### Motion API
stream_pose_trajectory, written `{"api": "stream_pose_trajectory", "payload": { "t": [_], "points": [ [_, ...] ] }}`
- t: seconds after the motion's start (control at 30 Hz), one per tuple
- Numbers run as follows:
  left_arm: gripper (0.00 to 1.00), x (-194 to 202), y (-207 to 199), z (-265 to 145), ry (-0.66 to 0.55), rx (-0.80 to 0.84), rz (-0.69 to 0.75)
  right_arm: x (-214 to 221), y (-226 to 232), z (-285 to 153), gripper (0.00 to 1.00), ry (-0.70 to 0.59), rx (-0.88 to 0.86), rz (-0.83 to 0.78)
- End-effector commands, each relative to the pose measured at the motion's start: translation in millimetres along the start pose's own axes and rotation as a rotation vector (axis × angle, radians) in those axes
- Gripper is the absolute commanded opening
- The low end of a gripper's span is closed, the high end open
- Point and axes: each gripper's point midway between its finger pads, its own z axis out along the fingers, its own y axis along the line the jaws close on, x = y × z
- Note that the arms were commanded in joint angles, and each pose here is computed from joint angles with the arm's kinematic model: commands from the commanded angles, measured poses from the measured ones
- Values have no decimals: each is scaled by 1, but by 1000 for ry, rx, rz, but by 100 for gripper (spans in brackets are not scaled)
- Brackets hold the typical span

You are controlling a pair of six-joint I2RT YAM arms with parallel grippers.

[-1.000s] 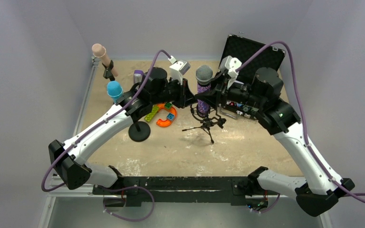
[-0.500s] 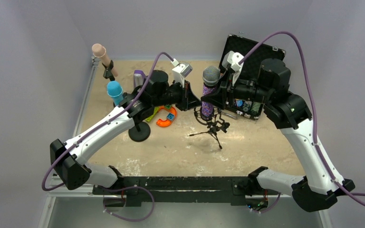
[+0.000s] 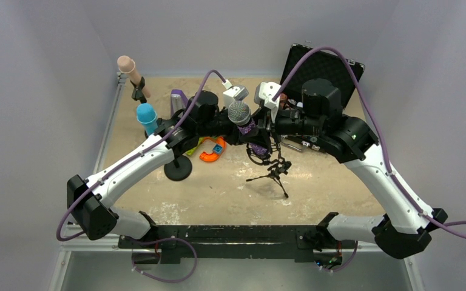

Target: Attach the microphones to the stand

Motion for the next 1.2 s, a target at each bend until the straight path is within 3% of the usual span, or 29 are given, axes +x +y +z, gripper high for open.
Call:
{"api": "stream_pose_trajectory", "payload": {
  "t": [0.0,0.2,0.57,0.83,1.03,1.17],
  "points": [
    [0,-51,-29,-8,-165,79,81,-14,-14,-18,0,18,144,-89],
    [0,-54,-31,-14,-179,81,90,30,-29,-36,0,171,188,-10],
    [0,-79,-57,-33,-241,138,108,153,0,25,0,421,-7,174],
    [0,-79,-62,-45,-260,139,120,152,-47,-25,0,383,240,150],
    [0,-82,-66,-43,-269,161,109,190,28,3,0,433,-57,108],
    [0,-83,-67,-45,-271,163,108,208,41,15,0,467,-123,125]
  ]
}}
